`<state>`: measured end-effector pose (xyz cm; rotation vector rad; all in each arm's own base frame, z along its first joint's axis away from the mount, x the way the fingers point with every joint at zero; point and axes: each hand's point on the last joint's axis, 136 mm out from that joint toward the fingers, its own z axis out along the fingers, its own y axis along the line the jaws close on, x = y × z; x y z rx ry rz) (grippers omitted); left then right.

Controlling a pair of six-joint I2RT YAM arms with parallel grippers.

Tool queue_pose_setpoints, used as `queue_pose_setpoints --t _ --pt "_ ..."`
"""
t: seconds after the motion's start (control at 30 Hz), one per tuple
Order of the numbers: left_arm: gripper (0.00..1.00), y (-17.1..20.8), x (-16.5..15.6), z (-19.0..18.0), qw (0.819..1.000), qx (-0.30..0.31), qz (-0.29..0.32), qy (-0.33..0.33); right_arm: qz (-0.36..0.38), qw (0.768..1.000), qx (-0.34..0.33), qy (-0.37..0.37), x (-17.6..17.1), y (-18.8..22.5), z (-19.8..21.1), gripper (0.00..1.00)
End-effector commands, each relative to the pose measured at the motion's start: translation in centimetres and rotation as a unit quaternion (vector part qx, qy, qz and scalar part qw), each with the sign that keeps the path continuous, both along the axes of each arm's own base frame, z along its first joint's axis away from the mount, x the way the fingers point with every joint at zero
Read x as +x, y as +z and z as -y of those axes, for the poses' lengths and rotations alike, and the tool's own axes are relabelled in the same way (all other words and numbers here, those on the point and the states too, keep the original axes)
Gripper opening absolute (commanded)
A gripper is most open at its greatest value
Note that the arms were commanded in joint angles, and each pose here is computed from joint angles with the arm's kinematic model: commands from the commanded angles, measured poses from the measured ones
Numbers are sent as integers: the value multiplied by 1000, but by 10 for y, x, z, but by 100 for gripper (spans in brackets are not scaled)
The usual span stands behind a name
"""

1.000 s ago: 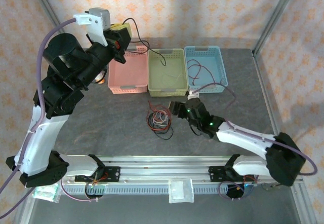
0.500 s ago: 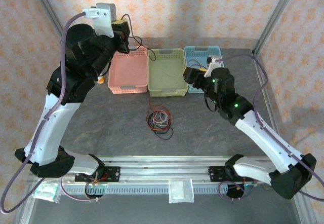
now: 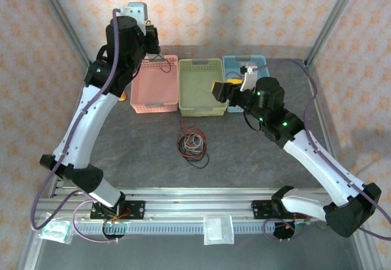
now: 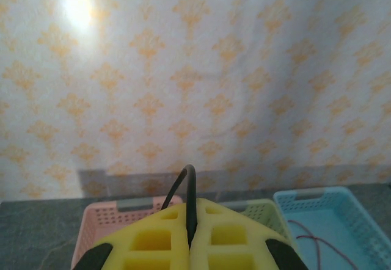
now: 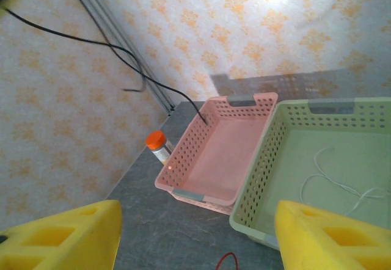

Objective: Untangle the cables

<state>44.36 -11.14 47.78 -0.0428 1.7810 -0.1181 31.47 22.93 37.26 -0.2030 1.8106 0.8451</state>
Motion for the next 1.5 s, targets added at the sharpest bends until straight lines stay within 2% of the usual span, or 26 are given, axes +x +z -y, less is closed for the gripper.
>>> queue_pose_setpoints --t 0.0,0.23,0.43,0.73,0.9,0.93,1.23,1.47 --pt "0 -14 18 -11 1000 10 -3 23 16 999 30 21 -6 14 -6 67" --pt "0 -76 52 -25 996 31 -57 68 10 998 25 54 -19 -2 -21 67" --pt "0 -118 64 -41 988 50 -92 114 5 998 25 58 -22 -8 -28 67" --pt "0 -202 82 -56 974 60 -182 117 -5 998 24 57 -25 -16 -31 67" --pt "0 -245 96 -55 969 12 -228 92 -13 998 21 49 -24 -23 -30 67" --pt "0 -264 101 -57 965 1 -246 91 -15 998 21 49 -24 -25 -30 67" --pt "0 -320 125 -60 952 -114 -280 49 -33 998 20 51 -25 -40 -32 67" --pt "0 -352 135 -67 941 -131 -306 64 -43 998 22 42 -24 -48 -31 67"
